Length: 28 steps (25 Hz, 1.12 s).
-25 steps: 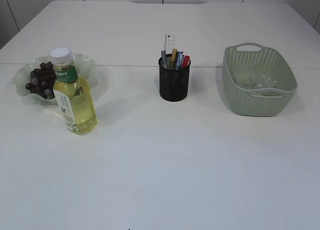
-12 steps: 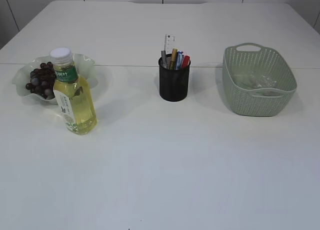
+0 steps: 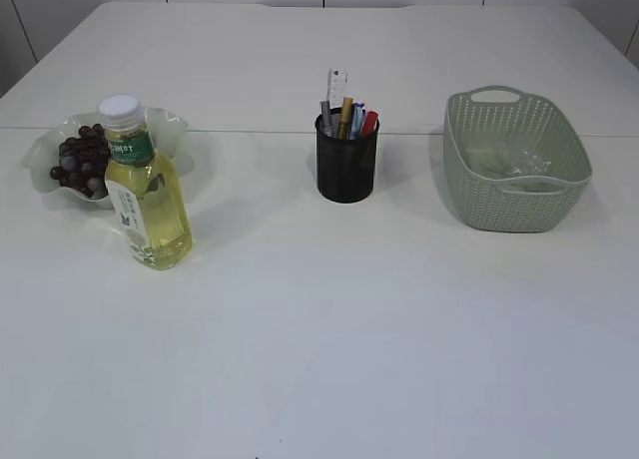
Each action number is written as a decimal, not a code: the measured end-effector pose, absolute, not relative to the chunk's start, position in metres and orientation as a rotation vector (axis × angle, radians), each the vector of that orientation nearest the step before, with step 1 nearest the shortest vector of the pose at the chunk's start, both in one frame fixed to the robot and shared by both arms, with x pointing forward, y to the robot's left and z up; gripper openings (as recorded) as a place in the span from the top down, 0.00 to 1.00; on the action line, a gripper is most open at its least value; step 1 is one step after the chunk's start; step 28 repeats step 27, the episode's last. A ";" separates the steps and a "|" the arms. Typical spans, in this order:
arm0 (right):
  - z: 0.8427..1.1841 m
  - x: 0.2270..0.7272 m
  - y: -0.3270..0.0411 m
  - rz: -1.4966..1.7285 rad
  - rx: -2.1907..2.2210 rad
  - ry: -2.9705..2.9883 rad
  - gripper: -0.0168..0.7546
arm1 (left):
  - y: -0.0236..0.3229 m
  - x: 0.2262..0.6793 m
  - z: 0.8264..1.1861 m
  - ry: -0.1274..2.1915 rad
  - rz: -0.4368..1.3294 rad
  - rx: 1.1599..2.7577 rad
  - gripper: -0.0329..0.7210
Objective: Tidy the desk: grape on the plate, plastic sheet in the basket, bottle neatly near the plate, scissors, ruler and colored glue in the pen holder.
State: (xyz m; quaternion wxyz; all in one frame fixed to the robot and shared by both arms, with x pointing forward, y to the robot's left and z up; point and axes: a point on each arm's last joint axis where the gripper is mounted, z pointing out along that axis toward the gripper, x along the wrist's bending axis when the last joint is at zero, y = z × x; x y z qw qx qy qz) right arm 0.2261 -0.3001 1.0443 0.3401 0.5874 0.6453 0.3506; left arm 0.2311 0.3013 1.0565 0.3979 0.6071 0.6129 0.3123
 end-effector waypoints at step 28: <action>1.044 0.226 -0.299 0.880 1.583 1.612 0.48 | 0.301 0.230 1.056 1.548 0.794 1.535 0.46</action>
